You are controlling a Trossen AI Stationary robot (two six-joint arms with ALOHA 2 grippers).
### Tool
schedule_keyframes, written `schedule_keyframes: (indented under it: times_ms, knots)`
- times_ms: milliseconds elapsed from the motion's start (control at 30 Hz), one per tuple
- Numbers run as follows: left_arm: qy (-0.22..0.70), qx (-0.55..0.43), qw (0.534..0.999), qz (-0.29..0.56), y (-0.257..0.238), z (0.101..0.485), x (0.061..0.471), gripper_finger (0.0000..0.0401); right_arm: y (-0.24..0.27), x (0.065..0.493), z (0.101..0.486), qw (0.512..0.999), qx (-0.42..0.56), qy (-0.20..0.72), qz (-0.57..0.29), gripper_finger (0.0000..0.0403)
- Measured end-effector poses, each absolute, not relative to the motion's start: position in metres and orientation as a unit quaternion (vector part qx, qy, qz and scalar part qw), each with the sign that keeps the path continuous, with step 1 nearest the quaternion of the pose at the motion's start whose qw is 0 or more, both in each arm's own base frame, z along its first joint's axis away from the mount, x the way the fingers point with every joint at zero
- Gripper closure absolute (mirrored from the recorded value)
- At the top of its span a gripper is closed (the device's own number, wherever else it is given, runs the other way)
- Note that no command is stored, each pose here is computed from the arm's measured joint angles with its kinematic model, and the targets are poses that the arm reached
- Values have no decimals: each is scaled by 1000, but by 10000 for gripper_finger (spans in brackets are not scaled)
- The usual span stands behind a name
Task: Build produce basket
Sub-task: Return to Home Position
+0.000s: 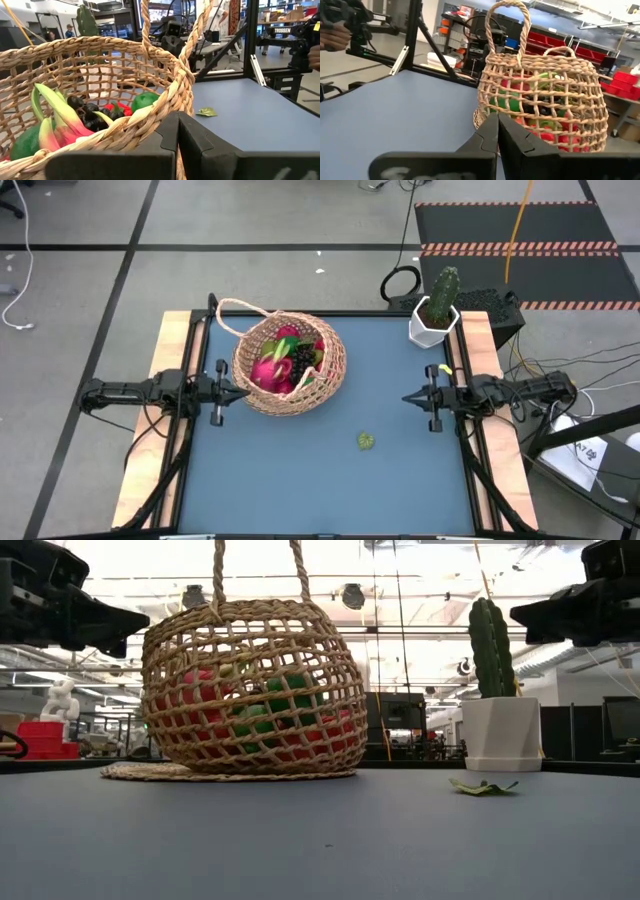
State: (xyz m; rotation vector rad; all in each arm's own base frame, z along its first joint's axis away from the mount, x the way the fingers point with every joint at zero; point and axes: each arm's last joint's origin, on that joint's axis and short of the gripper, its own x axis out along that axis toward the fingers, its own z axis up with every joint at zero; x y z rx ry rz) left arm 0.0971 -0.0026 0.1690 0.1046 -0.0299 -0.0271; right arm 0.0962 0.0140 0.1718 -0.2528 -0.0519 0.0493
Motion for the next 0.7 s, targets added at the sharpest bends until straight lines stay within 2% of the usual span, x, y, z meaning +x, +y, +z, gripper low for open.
schedule_keyframes:
  times_ms: [700]
  knots:
    - [-4,43,998,-38,-5,167,98,391,12,101,165,990,-139,16,24,403]
